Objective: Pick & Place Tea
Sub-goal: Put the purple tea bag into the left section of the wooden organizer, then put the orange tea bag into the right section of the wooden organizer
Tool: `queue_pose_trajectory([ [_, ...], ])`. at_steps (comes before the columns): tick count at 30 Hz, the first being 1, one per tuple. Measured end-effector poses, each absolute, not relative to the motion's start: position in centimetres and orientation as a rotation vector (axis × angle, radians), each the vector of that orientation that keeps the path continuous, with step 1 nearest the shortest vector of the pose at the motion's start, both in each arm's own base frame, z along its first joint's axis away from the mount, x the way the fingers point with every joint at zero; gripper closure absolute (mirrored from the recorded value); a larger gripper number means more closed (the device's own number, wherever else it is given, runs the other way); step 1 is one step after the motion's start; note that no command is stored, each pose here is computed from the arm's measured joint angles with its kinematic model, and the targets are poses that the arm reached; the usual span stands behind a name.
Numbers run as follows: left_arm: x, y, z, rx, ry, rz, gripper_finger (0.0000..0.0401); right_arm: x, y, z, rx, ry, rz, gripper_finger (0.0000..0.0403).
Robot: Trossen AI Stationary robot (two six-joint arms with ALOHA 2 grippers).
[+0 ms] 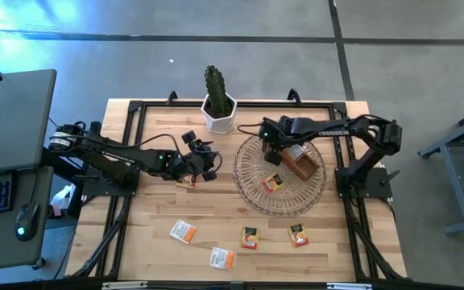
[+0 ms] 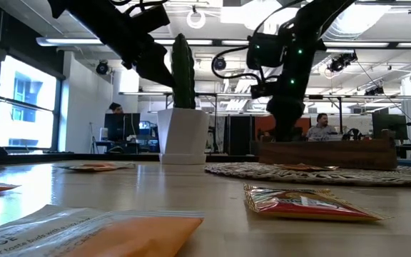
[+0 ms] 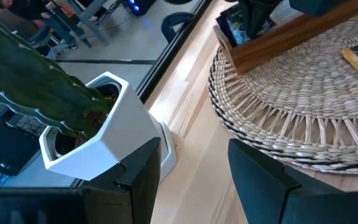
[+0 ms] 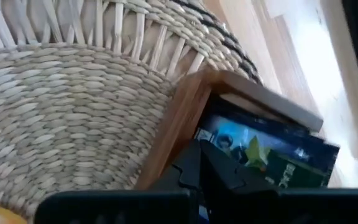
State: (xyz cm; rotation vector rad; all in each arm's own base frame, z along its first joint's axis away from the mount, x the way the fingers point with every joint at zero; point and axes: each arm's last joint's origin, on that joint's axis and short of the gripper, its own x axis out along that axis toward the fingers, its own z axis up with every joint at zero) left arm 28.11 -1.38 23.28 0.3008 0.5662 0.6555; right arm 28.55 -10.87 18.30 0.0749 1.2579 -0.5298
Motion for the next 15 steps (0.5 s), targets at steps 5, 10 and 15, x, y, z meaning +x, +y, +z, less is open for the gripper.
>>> queue_pose_trajectory([
  [5,28.1,-1.3,23.3,0.306,0.561,0.677,0.0217,28.9,-10.9,18.6,0.091,1.238,-0.503,0.0401],
  [10,28.1,-1.3,23.3,0.304,0.561,0.674,0.0217,30.1,-9.8,20.4,0.103,1.201,-0.427,0.0402],
  [15,28.1,-1.4,23.3,0.303,0.562,0.669,0.0217,31.9,-6.9,22.3,0.097,1.144,-0.332,0.0402],
])
